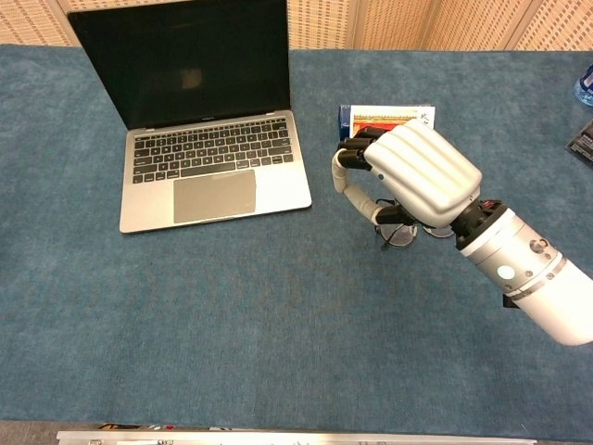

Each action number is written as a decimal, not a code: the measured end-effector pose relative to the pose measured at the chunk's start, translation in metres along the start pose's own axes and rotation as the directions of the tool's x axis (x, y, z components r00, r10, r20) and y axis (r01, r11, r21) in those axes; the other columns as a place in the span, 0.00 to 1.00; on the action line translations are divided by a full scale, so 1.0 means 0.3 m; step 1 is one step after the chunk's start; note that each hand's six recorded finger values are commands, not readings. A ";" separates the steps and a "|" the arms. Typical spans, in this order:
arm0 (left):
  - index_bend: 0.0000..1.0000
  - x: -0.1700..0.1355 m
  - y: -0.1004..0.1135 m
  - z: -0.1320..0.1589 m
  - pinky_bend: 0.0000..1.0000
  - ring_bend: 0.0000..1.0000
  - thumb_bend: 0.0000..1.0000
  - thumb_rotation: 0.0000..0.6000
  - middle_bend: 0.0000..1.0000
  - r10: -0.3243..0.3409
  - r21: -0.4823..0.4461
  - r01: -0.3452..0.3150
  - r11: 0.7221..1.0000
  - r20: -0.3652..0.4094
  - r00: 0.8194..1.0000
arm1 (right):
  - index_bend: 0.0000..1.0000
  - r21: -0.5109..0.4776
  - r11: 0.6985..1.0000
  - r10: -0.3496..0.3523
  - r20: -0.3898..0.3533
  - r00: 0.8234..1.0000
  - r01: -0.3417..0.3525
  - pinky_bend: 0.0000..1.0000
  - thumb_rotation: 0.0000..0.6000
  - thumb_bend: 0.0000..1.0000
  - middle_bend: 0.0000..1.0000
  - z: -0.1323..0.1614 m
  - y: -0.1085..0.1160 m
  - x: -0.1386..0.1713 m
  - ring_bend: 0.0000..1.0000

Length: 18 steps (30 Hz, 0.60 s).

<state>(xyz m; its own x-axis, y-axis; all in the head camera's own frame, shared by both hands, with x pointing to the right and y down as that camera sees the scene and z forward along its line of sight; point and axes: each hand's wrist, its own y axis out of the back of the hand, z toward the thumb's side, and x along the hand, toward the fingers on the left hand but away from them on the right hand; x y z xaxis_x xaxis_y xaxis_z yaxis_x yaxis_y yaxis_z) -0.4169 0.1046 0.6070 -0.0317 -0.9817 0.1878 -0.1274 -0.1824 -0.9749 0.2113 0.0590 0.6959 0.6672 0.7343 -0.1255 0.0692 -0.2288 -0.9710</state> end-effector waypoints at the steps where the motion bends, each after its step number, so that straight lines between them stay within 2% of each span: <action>1: 0.54 0.000 0.001 0.000 0.53 0.39 0.35 1.00 0.51 0.001 0.000 -0.001 1.000 0.001 1.000 | 0.54 0.002 1.000 0.000 0.003 1.000 0.000 0.68 1.00 0.45 0.49 -0.004 -0.001 0.000 0.38; 18: 0.54 0.004 -0.008 0.001 0.53 0.39 0.35 1.00 0.51 -0.008 0.009 0.008 1.000 -0.001 1.000 | 0.54 0.057 0.998 0.004 0.068 0.998 -0.008 0.68 1.00 0.45 0.49 -0.096 0.026 0.035 0.38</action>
<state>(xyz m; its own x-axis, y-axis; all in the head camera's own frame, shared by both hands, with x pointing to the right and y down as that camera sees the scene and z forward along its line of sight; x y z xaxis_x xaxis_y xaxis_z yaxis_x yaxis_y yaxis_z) -0.4162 0.1038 0.6095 -0.0316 -0.9802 0.1953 -0.1190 -0.1903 -0.9745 0.2403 0.0465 0.6929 0.6151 0.7754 -0.1431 0.0218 -0.1982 -0.9799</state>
